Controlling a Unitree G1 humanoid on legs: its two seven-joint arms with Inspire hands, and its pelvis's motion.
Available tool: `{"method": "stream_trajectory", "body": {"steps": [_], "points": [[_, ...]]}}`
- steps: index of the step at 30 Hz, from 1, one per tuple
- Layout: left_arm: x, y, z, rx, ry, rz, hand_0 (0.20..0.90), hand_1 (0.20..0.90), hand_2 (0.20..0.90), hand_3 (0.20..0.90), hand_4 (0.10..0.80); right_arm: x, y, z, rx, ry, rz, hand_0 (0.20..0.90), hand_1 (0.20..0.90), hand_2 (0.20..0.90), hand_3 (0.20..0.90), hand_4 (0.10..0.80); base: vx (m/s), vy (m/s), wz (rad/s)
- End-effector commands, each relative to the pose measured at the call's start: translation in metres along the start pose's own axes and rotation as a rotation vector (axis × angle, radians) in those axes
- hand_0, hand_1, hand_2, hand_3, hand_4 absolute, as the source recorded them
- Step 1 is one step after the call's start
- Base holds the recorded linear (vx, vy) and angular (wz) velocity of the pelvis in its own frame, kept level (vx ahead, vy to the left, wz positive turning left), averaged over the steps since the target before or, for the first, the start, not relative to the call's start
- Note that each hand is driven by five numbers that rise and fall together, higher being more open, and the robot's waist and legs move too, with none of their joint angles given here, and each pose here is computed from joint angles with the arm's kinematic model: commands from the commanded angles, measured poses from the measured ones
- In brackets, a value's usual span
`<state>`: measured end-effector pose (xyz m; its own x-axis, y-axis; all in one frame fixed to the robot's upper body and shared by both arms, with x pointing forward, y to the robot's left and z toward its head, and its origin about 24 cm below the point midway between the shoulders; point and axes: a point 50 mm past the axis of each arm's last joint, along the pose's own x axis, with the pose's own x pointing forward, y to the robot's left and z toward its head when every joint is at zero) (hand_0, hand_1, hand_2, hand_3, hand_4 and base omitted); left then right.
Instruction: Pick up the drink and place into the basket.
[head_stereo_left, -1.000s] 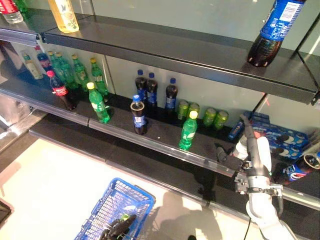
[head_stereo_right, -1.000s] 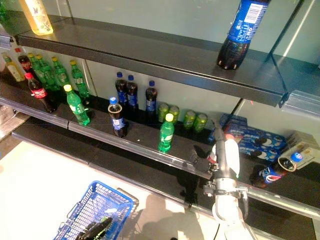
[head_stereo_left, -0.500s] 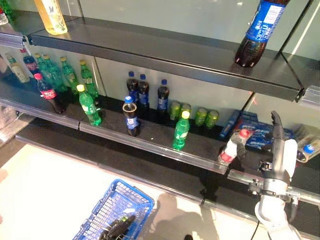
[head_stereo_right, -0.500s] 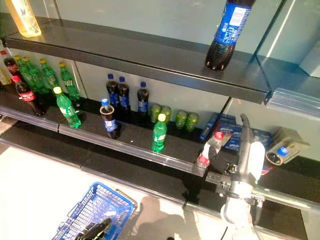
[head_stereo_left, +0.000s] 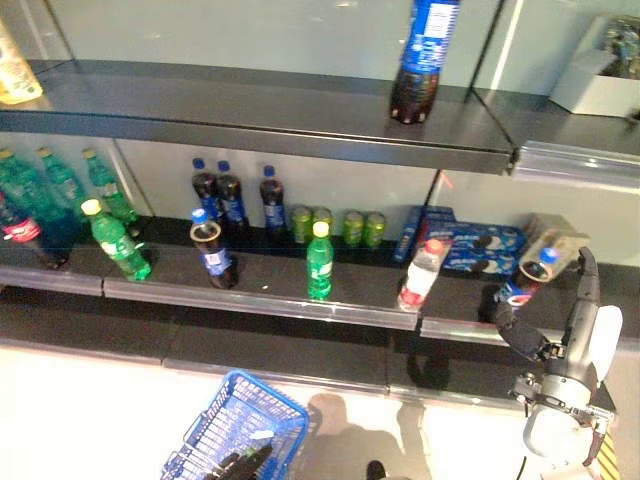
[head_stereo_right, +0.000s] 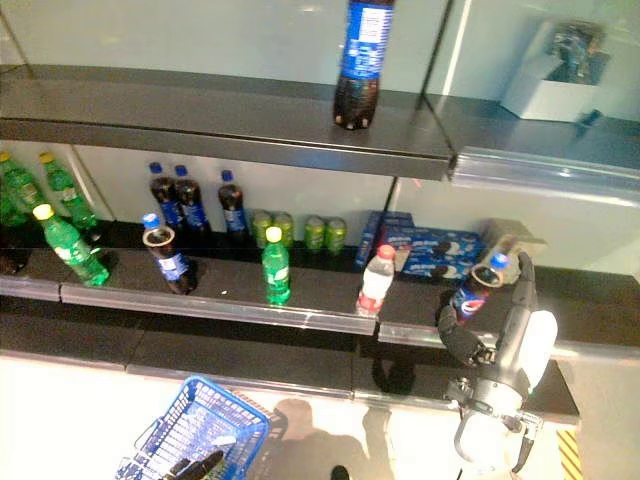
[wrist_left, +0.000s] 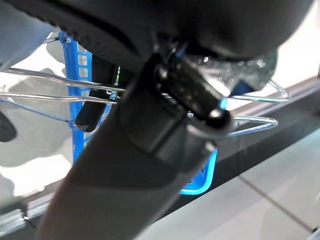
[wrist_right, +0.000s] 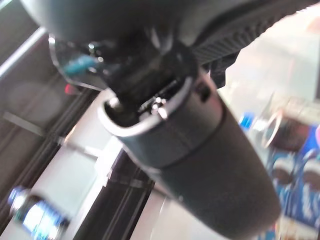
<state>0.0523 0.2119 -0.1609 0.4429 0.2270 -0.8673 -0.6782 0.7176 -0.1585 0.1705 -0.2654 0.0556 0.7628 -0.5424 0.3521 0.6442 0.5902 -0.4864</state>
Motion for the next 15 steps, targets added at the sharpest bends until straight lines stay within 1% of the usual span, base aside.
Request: {"method": "stream_trajectory", "body": {"steps": [1, 8, 10, 15], "points": [[0.008, -0.019, 0.048, 0.046, -0.195, -0.141, 0.300, 0.300, 0.300, 0.200, 0.100, 0.028, -0.025, 0.030, 0.114, -0.180, -0.199, 0.900, 0.900, 0.900, 0.900, 0.800, 0.005, -0.039, -0.41], [0.007, -0.023, 0.042, 0.066, -0.176, -0.155, 0.300, 0.300, 0.300, 0.200, 0.100, 0.030, -0.028, 0.028, 0.156, -0.156, -0.203, 0.900, 0.900, 0.900, 0.900, 0.800, -0.002, -0.059, -0.33], [0.006, -0.023, 0.038, 0.078, -0.165, -0.153, 0.300, 0.300, 0.300, 0.200, 0.100, 0.031, -0.026, 0.031, 0.214, -0.151, -0.192, 0.900, 0.900, 0.900, 0.900, 0.800, 0.009, -0.092, -0.34], [0.006, -0.025, 0.037, 0.093, -0.163, -0.157, 0.300, 0.300, 0.300, 0.200, 0.100, 0.037, -0.018, 0.040, 0.284, -0.160, -0.148, 0.900, 0.900, 0.900, 0.900, 0.800, -0.010, -0.079, -0.13]]}}
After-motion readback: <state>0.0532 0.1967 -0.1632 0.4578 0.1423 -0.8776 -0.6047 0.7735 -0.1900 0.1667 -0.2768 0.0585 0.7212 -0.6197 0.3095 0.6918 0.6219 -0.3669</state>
